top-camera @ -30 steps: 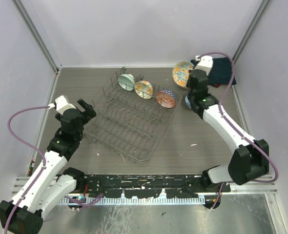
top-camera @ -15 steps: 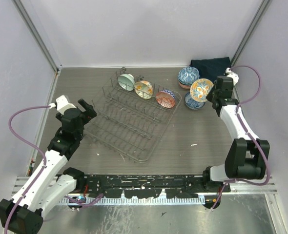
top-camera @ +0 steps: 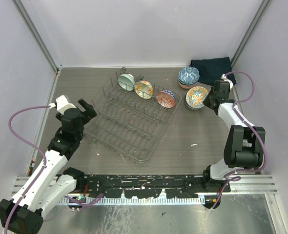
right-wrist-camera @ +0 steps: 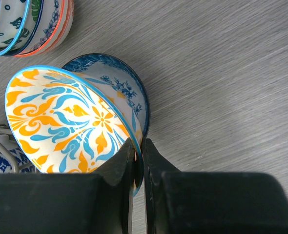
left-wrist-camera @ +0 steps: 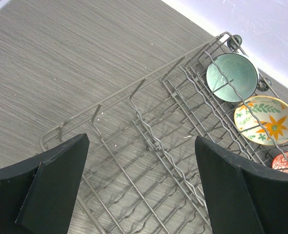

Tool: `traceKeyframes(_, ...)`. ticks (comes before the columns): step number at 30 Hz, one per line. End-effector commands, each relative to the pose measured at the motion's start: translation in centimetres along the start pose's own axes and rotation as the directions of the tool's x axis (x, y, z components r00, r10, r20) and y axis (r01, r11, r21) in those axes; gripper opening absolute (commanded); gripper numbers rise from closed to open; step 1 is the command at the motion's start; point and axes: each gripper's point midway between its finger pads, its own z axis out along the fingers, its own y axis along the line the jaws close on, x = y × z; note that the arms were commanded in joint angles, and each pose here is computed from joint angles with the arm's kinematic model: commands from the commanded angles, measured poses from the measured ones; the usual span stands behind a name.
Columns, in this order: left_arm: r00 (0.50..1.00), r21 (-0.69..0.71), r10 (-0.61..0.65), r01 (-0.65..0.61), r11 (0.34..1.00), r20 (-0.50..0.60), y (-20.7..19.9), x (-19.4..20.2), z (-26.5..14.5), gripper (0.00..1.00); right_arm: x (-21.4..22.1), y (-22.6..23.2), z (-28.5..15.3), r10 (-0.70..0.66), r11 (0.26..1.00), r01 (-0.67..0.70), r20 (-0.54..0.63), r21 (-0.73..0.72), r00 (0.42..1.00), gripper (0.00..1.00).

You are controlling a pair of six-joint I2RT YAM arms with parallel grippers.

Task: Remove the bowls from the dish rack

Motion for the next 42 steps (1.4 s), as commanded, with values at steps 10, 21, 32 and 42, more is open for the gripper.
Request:
traceKeyframes(10,0.999,0.015,-0.016,0.015,1.000,0.034,-0.5,-1.0,-0.1,0.98,-3.4,2.3,1.6,0.048,0.997,-0.043,0.074,-0.070,0.996,0.01)
traceKeyframes(21,0.999,0.013,-0.017,0.016,1.000,0.037,-0.4,-1.1,-0.1,0.98,-3.4,2.5,2.5,0.055,0.997,-0.052,0.050,-0.066,0.997,0.15)
traceKeyframes(32,0.999,0.014,-0.017,0.017,1.000,0.038,-0.4,-1.1,-0.1,0.98,-3.4,2.6,2.6,0.052,0.996,-0.049,0.043,-0.068,0.998,0.27)
traceKeyframes(42,0.999,0.013,-0.017,0.016,1.000,0.038,-0.4,-1.1,-0.1,0.98,-4.7,1.9,0.3,0.052,0.998,-0.048,0.114,-0.041,0.992,0.41)
